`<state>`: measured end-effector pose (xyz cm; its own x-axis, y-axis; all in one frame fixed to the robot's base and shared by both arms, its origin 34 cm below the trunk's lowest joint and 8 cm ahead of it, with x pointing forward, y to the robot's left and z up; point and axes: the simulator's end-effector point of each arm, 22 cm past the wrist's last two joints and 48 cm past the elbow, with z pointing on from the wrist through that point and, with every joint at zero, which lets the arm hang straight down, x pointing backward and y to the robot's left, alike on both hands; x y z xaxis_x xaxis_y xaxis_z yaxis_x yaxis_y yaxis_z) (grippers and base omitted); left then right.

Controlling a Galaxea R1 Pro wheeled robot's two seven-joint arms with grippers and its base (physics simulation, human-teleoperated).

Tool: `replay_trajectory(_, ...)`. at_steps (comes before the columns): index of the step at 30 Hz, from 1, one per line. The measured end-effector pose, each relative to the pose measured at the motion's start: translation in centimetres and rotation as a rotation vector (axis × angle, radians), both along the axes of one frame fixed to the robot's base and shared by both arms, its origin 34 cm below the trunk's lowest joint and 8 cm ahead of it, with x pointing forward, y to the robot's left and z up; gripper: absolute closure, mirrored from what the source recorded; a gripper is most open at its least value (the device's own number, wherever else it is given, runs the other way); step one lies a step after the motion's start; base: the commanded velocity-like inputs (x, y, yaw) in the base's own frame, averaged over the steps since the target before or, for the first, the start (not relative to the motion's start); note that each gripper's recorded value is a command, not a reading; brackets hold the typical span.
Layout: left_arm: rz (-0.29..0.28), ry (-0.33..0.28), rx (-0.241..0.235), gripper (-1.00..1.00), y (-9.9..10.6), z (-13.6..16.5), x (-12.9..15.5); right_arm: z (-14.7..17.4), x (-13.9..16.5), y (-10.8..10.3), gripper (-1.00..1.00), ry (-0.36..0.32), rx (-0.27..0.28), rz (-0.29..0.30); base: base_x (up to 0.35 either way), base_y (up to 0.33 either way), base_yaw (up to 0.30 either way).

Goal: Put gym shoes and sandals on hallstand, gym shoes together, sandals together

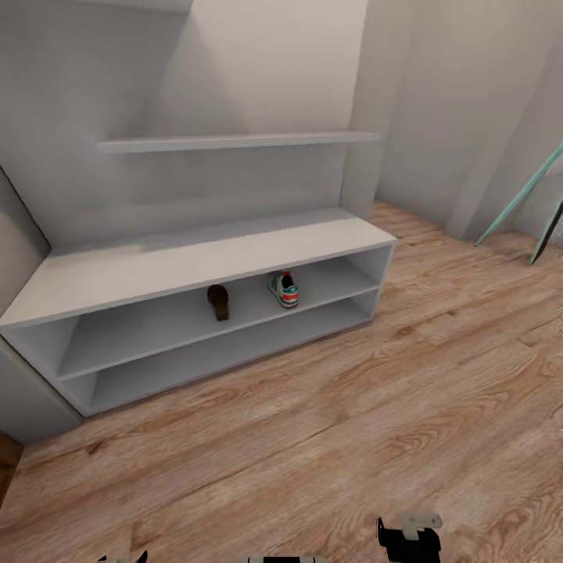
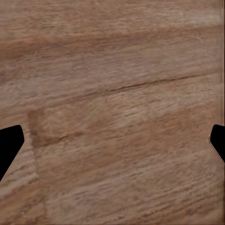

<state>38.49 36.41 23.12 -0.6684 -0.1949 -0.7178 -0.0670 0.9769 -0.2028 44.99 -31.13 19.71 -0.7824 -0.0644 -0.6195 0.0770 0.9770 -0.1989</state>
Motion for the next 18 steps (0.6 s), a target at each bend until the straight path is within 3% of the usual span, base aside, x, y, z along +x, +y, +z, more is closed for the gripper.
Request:
replay_trajectory(7, 0.0, 0.001, 0.0, -1.0, -0.01, -0.02, -0.03, -0.03, -0.19, -0.52, -1.0, 0.0, 0.007, -0.036, 0.0, 0.0, -0.267)
replay_trajectory(18, 0.001, 0.001, -0.001, -1.0, -0.02, -0.02, -0.03, -0.04, -0.23, -0.64, -1.0, 0.0, 0.007, -0.043, 0.0, 0.0, -0.267)
